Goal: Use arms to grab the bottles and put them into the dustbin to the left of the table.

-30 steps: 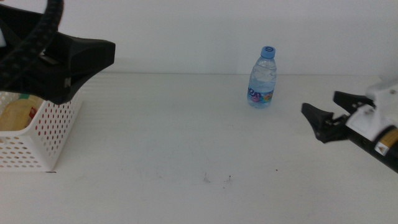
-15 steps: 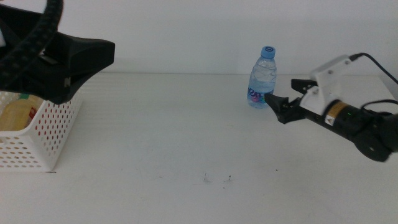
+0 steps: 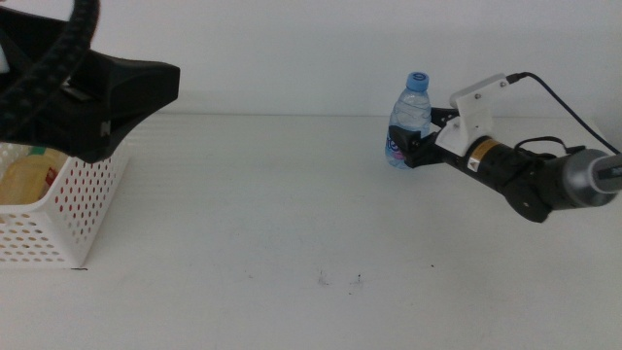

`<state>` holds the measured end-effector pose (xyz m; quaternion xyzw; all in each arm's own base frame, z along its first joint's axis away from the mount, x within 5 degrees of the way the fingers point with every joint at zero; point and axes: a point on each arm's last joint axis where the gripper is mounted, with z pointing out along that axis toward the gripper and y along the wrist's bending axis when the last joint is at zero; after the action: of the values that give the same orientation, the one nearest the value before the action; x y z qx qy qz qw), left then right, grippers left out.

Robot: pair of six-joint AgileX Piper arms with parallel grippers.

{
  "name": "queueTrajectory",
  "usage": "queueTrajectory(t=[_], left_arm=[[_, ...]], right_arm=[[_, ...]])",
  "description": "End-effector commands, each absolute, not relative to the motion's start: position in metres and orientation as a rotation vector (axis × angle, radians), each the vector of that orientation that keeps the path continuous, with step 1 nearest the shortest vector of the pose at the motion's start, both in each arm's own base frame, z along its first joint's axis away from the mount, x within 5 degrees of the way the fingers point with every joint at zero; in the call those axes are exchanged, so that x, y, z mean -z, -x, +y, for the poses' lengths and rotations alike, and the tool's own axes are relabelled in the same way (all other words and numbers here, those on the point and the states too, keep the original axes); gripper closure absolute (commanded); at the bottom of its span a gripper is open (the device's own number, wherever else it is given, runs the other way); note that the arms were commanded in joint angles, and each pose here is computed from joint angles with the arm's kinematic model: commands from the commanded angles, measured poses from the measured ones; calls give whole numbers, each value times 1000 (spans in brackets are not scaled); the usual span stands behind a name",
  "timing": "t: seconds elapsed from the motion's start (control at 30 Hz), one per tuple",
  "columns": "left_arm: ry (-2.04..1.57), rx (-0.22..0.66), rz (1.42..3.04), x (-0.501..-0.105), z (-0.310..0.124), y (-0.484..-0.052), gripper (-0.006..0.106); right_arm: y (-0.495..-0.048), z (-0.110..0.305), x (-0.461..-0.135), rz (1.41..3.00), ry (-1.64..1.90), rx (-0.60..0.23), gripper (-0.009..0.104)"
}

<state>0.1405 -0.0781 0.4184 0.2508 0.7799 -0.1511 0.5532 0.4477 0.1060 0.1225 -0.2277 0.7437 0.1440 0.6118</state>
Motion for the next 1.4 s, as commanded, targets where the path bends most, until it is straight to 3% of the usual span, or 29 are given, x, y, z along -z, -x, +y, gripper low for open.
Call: queueTrajectory(t=[0.0,0.17,0.27,0.37,0.5,0.63,0.9,1.1,1.37], left_arm=[[-587,357,1823,-422,-78,-140,7],[-587,357,1823,-422,-78,-140,7],[-587,357,1823,-422,-78,-140,7],[-587,357,1823,-422,-78,-140,7],[-587,357,1823,-422,-78,-140,7],[-587,357,1823,-422,-78,-140,7],[-587,357,1823,-422,-78,-140,7],[-587,357,1823,-422,-78,-140,7],[-587,357,1823,-422,-78,-140,7]], right_arm=[[-456,113,-120,1695,518,-342,5],[-474,115,-113,1681,458,-351,5],[-480,114,-111,1683,418,-353,12],[-480,114,-110,1699,418,-346,39],[-477,119,-111,1689,497,-369,99],[-468,133,-136,1645,598,-506,97],[-440,196,-177,1563,724,-648,97],[-409,258,-159,1640,865,-638,97],[-395,284,-141,1663,875,-659,97]])
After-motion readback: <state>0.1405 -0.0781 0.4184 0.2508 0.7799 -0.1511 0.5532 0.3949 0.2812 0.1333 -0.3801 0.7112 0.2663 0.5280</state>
